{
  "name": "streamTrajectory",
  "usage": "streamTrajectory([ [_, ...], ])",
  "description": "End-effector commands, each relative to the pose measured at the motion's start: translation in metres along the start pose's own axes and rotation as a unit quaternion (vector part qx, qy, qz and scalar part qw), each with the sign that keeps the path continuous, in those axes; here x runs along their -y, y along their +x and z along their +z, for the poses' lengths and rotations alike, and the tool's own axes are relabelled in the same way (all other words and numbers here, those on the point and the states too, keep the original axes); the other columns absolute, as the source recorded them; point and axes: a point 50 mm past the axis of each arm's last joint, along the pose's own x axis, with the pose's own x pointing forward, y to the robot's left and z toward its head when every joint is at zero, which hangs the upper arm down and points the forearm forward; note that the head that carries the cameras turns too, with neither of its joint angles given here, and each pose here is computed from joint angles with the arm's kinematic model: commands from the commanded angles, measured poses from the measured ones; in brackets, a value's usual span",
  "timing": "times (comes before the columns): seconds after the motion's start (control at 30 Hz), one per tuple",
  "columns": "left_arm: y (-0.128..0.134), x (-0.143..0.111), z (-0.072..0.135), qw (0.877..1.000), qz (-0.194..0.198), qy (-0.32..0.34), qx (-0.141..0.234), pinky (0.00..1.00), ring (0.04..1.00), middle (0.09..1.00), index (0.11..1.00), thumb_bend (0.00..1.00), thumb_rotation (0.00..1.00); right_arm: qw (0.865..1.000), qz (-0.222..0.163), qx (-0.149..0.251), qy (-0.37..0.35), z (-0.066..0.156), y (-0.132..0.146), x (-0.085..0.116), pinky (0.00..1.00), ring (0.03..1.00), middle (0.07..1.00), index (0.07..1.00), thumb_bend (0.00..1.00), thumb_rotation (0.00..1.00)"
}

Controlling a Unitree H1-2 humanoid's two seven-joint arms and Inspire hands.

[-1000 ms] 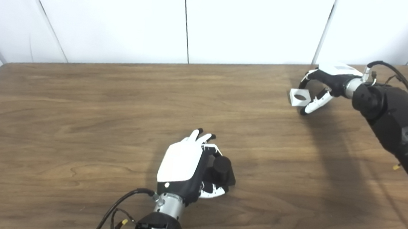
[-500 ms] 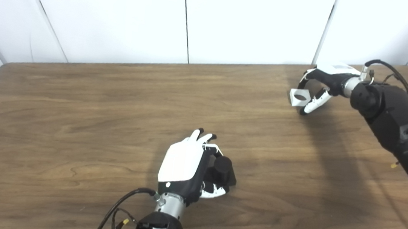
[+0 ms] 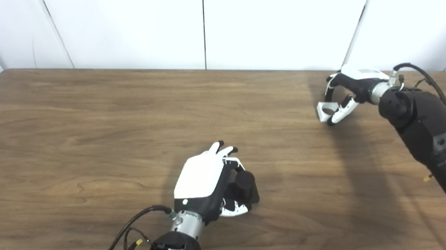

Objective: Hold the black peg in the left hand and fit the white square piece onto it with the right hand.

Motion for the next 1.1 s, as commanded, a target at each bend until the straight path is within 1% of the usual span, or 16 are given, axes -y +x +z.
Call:
streamTrajectory([
  [0.0,0.001,0.001,0.005,1.0,-0.001,0.006,0.007,0.9,0.972,0.889,0.491,0.52,0.07,0.999,-0.034,0.011,-0.019,0.003,0.0,0.029,0.99,1.0,0.922,0.493,0.52,0.15],
  [0.27,0.002,0.0,0.005,1.0,-0.001,0.002,0.008,0.91,0.977,0.892,0.491,0.52,0.07,0.999,-0.035,0.013,-0.019,0.005,-0.001,0.028,0.98,1.0,0.918,0.492,0.52,0.15],
  [0.53,0.002,-0.002,0.004,1.0,0.0,0.012,0.007,0.9,0.97,0.888,0.491,0.52,0.07,0.999,-0.041,0.015,-0.019,0.005,-0.002,0.028,0.97,1.0,0.913,0.491,0.52,0.15],
  [0.7,0.002,-0.003,0.001,1.0,-0.001,0.011,0.006,0.9,0.972,0.889,0.491,0.52,0.07,0.999,-0.049,0.018,0.001,0.006,-0.006,0.031,0.97,1.0,0.913,0.491,0.52,0.15],
  [0.83,0.003,-0.004,-0.001,1.0,-0.001,0.013,0.007,0.9,0.971,0.89,0.491,0.52,0.07,0.998,-0.054,0.019,0.004,0.009,-0.011,0.034,0.96,1.0,0.913,0.491,0.52,0.15],
  [1.07,0.004,-0.005,-0.004,1.0,-0.004,0.016,0.009,0.9,0.974,0.89,0.491,0.52,0.07,0.998,-0.062,0.019,0.005,0.016,-0.021,0.04,0.99,1.0,0.916,0.491,0.52,0.15],
])
